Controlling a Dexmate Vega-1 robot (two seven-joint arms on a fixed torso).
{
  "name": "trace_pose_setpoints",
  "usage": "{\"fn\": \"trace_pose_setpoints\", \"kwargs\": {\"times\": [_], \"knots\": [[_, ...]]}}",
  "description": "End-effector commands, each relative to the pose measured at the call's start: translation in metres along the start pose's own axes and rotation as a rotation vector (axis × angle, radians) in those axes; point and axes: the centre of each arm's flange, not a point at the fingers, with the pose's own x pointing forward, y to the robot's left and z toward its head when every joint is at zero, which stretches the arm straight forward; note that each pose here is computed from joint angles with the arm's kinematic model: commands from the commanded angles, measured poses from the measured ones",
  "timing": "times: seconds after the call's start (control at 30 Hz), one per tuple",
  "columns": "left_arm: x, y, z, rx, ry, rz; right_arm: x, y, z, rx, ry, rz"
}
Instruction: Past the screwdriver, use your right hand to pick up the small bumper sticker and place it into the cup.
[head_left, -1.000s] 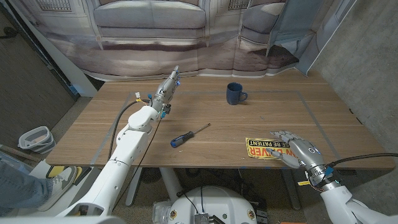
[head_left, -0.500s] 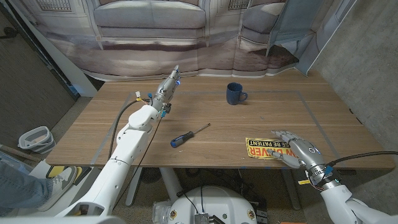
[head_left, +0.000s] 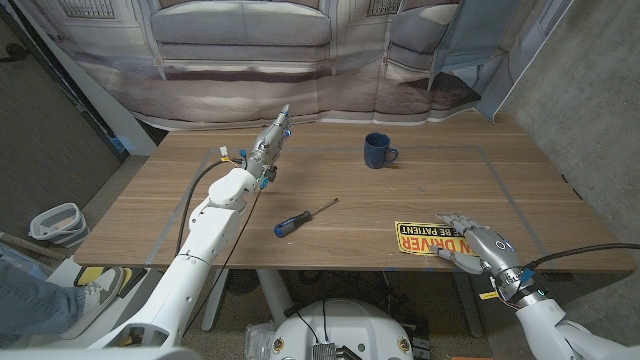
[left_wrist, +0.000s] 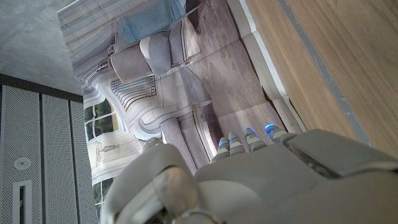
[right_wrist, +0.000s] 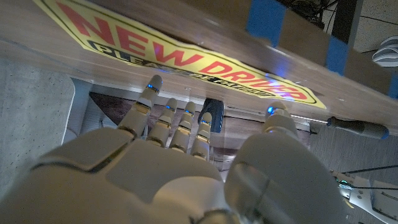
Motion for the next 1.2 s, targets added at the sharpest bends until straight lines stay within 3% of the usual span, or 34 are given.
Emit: {"fn": "trace_pose_setpoints", "kwargs": {"times": [0.03, 1.2], "knots": [[0.001, -0.003, 0.001, 0.004, 0.004, -0.005, 0.001, 0.006, -0.003, -0.004, 0.016, 0.013], [-0.002, -0.002, -0.008, -0.01, 0.013, -0.011, -0.004, 0.019, -0.01, 0.001, 0.066, 0.059]]}}
